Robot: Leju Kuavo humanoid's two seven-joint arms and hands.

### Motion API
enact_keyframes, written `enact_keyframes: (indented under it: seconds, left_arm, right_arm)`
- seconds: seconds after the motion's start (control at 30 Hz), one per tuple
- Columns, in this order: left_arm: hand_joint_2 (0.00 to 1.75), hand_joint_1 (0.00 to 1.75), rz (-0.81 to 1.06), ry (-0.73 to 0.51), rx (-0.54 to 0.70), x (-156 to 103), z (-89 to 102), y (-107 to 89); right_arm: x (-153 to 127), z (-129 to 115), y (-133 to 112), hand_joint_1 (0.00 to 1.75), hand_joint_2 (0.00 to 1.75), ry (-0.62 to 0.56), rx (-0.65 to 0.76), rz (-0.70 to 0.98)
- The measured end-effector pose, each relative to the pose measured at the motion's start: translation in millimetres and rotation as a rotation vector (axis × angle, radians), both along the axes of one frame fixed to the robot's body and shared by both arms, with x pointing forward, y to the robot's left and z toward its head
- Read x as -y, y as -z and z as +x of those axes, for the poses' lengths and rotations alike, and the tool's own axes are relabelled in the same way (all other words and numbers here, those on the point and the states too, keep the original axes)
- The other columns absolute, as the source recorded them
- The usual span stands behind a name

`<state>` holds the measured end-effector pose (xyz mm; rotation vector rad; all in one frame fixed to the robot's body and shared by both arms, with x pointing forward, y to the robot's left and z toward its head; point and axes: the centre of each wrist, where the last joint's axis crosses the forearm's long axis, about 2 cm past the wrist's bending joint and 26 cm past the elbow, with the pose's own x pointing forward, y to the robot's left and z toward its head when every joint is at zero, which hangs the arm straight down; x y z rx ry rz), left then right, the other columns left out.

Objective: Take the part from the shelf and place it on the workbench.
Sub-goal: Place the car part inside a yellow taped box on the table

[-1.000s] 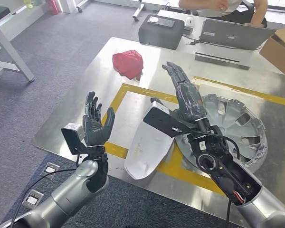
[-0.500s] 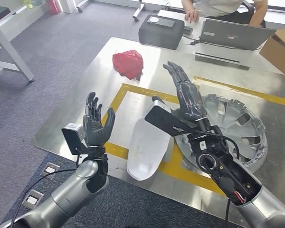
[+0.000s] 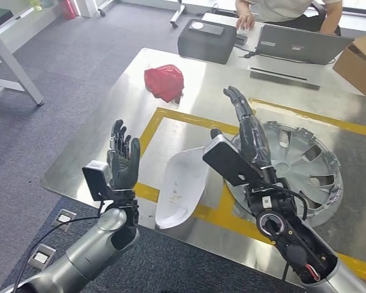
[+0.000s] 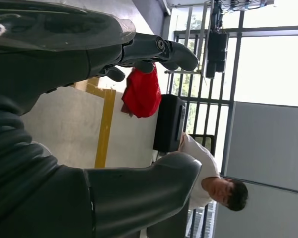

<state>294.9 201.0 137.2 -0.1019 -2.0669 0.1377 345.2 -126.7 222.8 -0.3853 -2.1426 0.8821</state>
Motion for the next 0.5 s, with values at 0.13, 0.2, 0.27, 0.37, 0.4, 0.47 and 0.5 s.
enact_keyframes:
  seconds: [0.13, 0.2, 0.27, 0.37, 0.4, 0.47, 0.5]
  left_arm:
    - [0.00, 0.00, -0.003, 0.001, 0.000, 1.1, -0.1, -0.3]
    - [0.00, 0.00, -0.005, 0.001, 0.001, 1.9, -0.2, -0.4]
    - [0.00, 0.00, -0.008, 0.000, 0.000, 2.6, -0.5, -0.3]
    - [0.00, 0.00, -0.009, -0.001, -0.002, 3.5, -1.6, 0.6]
    - [0.00, 0.00, -0.009, -0.001, -0.002, 3.8, -1.9, 0.8]
    - [0.00, 0.00, -0.009, 0.000, -0.002, 4.5, -2.4, 1.1]
    - [0.00, 0.00, -0.009, 0.000, -0.002, 4.9, -2.7, 1.2]
  right_arm:
    - [6.2, -12.4, 7.0, 0.00, 0.00, 0.004, -0.023, 0.076]
    - [9.5, -18.0, 9.9, 0.00, 0.00, 0.011, -0.032, 0.113]
    - [13.2, -23.5, 13.2, 0.00, 0.00, 0.022, -0.042, 0.144]
    - [18.7, -31.9, 18.9, 0.00, 0.00, 0.036, -0.059, 0.178]
    - [20.2, -34.6, 20.5, 0.00, 0.00, 0.040, -0.063, 0.187]
    - [22.8, -39.7, 23.4, 0.00, 0.00, 0.044, -0.071, 0.206]
    - [24.1, -42.1, 24.8, 0.00, 0.00, 0.044, -0.076, 0.217]
